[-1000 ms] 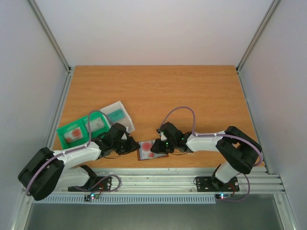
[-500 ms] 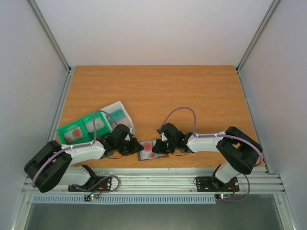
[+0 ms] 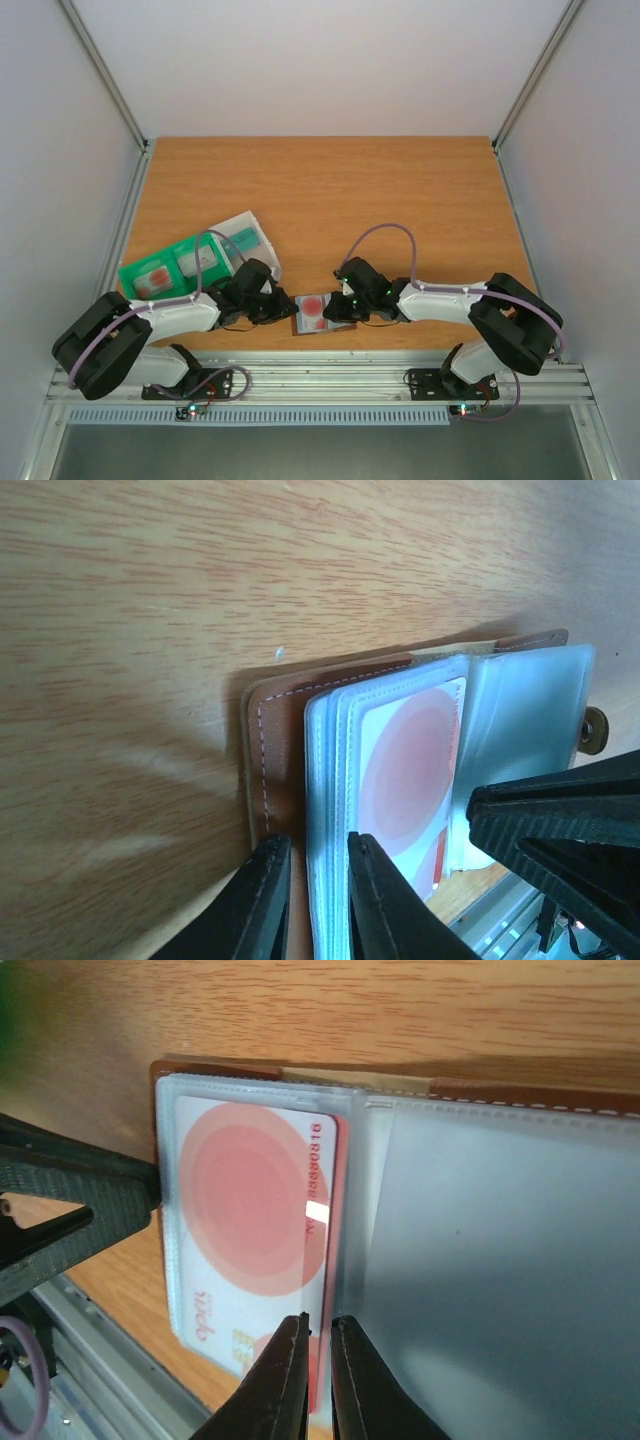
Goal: Take the credit cards out of the card holder
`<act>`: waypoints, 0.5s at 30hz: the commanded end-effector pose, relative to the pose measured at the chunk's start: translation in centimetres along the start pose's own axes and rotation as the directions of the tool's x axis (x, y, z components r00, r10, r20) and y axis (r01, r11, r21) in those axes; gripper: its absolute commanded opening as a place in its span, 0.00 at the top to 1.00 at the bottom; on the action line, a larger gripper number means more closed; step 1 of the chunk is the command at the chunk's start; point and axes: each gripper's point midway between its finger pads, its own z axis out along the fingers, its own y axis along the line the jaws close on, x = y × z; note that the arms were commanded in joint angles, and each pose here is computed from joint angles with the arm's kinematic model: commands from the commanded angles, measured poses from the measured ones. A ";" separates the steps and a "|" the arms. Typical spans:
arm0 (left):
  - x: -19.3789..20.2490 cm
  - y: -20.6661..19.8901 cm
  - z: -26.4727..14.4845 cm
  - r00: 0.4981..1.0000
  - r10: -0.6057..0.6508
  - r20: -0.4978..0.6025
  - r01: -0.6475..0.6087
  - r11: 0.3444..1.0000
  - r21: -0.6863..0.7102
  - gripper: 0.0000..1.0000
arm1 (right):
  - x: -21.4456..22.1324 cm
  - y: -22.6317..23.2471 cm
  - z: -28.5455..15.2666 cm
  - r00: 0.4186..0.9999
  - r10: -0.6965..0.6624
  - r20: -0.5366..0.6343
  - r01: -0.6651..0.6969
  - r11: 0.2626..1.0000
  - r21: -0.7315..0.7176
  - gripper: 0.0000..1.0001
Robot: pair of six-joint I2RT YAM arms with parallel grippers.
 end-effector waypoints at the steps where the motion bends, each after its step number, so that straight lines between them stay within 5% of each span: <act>1: -0.7 -1.6 -0.5 0.999 0.034 0.021 -0.035 0.999 0.031 0.82 | 0.0 0.8 -0.8 1.000 -0.005 0.003 0.005 1.000 -0.012 0.90; 9: -0.9 -3.9 -1.0 0.999 0.052 0.015 -0.053 0.993 0.108 0.78 | 0.1 0.4 -0.4 1.000 0.007 -0.008 -0.007 1.000 0.008 0.83; 15: -0.7 -4.2 -0.2 0.999 0.048 -0.014 -0.046 0.990 0.135 0.85 | 0.0 0.5 -0.1 1.000 0.010 -0.017 -0.010 1.000 0.008 0.82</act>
